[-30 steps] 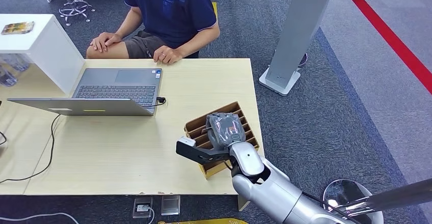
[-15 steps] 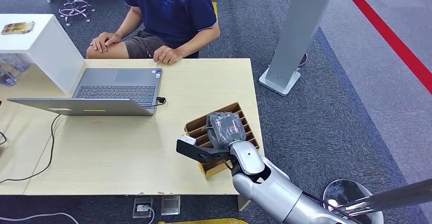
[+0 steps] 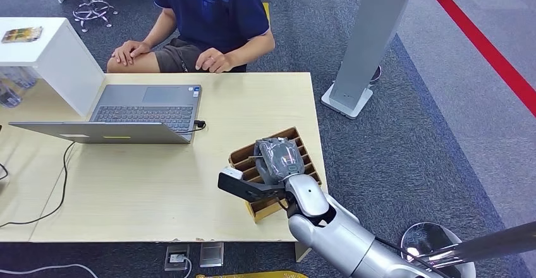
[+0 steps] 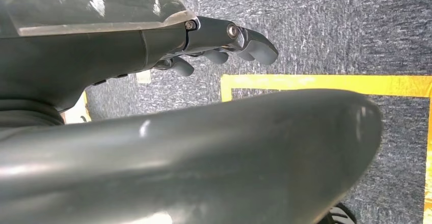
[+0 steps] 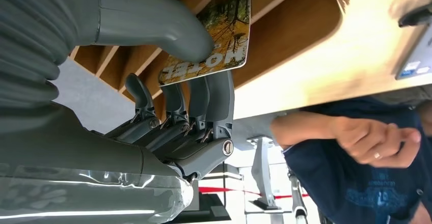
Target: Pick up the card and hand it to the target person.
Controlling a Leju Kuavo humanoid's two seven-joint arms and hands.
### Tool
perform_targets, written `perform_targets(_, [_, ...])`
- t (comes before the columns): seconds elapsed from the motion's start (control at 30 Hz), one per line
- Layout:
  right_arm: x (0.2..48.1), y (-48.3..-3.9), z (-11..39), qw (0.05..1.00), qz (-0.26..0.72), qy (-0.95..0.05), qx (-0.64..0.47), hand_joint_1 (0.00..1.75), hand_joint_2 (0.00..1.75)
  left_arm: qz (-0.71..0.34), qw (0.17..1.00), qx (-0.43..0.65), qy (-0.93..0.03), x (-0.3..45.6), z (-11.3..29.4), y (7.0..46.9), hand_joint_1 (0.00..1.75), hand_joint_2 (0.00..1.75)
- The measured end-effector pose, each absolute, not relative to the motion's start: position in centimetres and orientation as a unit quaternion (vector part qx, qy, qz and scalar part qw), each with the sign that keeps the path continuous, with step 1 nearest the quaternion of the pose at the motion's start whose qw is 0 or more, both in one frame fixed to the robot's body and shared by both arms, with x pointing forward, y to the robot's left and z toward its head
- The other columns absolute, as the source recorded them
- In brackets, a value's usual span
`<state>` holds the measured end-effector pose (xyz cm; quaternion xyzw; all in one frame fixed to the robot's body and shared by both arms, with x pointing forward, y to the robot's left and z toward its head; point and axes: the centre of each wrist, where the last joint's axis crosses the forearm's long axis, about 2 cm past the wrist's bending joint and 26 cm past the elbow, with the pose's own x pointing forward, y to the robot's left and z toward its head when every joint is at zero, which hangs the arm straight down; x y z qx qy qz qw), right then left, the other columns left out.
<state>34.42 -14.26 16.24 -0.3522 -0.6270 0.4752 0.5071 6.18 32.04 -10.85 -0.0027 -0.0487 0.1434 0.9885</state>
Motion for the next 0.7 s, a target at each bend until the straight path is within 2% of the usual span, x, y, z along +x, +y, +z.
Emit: perform_targets(0.7, [33.4, -15.5, 22.1, 0.453, 0.367, -0.735, -0.347, 1.36, 1.75, 0.145, 0.988, -0.001, -0.049, 5.9, -10.9, 32.1, 0.00, 0.00])
